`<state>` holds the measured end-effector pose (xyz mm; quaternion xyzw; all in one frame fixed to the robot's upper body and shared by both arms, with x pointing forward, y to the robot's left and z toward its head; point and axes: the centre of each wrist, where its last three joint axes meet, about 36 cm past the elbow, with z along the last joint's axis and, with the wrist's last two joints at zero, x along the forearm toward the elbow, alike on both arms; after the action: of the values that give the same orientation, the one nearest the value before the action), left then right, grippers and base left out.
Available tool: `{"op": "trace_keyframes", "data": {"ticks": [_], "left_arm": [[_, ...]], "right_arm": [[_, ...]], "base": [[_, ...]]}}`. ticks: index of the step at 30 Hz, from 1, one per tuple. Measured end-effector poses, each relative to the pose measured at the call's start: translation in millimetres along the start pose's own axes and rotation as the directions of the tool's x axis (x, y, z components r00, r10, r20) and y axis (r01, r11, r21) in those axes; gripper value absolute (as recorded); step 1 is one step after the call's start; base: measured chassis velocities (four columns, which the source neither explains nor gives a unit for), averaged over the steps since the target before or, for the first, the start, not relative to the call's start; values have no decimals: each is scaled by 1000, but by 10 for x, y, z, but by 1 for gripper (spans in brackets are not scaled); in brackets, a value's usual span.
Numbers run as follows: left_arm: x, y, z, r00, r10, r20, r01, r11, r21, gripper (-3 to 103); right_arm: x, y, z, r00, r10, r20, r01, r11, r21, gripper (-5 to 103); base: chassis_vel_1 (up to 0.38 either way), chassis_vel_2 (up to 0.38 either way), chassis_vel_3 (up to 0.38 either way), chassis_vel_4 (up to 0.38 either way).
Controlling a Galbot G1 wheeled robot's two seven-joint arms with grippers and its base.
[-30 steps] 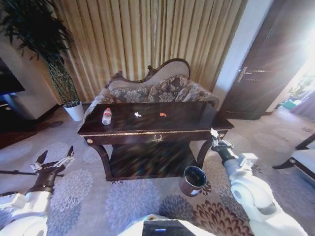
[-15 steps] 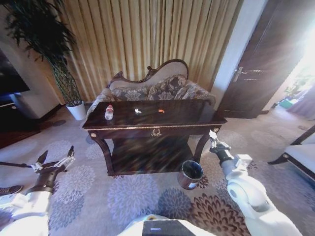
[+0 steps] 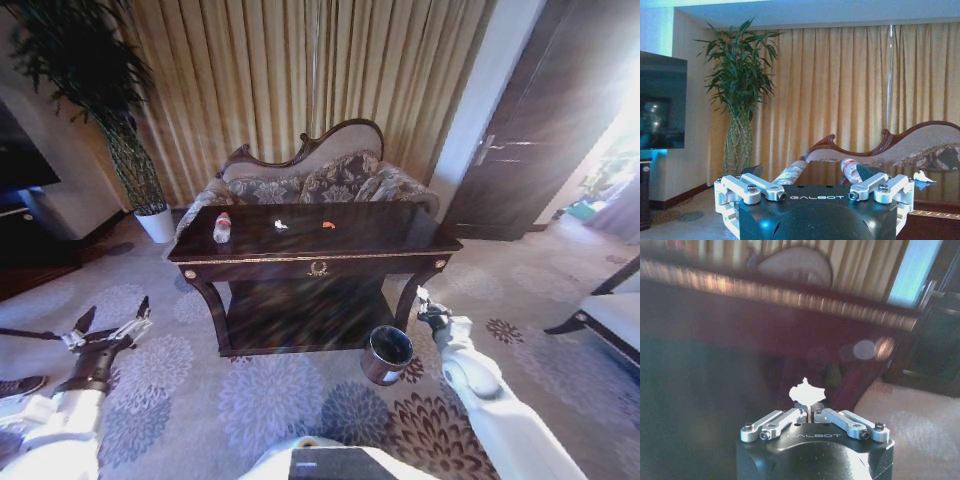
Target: Move to the front of the table and place the trash on the table into the trash bin.
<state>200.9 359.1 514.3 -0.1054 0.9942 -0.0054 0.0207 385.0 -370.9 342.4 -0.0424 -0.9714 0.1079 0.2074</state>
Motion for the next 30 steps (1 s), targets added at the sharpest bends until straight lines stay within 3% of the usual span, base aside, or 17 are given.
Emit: {"op": "trace_keyframes", "data": {"ticks": [5, 11, 18, 25, 30], "left_arm": [[19, 1, 23, 1000, -22, 0, 22, 1000, 2, 100], [56, -44, -22, 999, -46, 8, 46, 999, 5, 100], [96, -66, -68, 999, -54, 10, 54, 999, 1, 100], [163, -87, -65, 997, -74, 1, 74, 997, -3, 100], [183, -90, -76, 997, -76, 2, 76, 997, -6, 100]], "right_arm": [[-291, 99, 515, 995, -21, -101, 24, 999, 27, 2], [-877, 492, 1089, 985, -35, -168, 45, 997, 55, 2], [-1320, 702, 1115, 988, -33, -153, 44, 996, 72, 2], [-1515, 678, 1151, 985, -17, -173, 39, 992, 124, 0], [-1522, 572, 1248, 979, 15, -204, 18, 988, 156, 21]], "base": [[0, 0, 0, 0], [0, 0, 0, 0], [0, 0, 0, 0], [0, 0, 0, 0], [0, 0, 0, 0]]}}
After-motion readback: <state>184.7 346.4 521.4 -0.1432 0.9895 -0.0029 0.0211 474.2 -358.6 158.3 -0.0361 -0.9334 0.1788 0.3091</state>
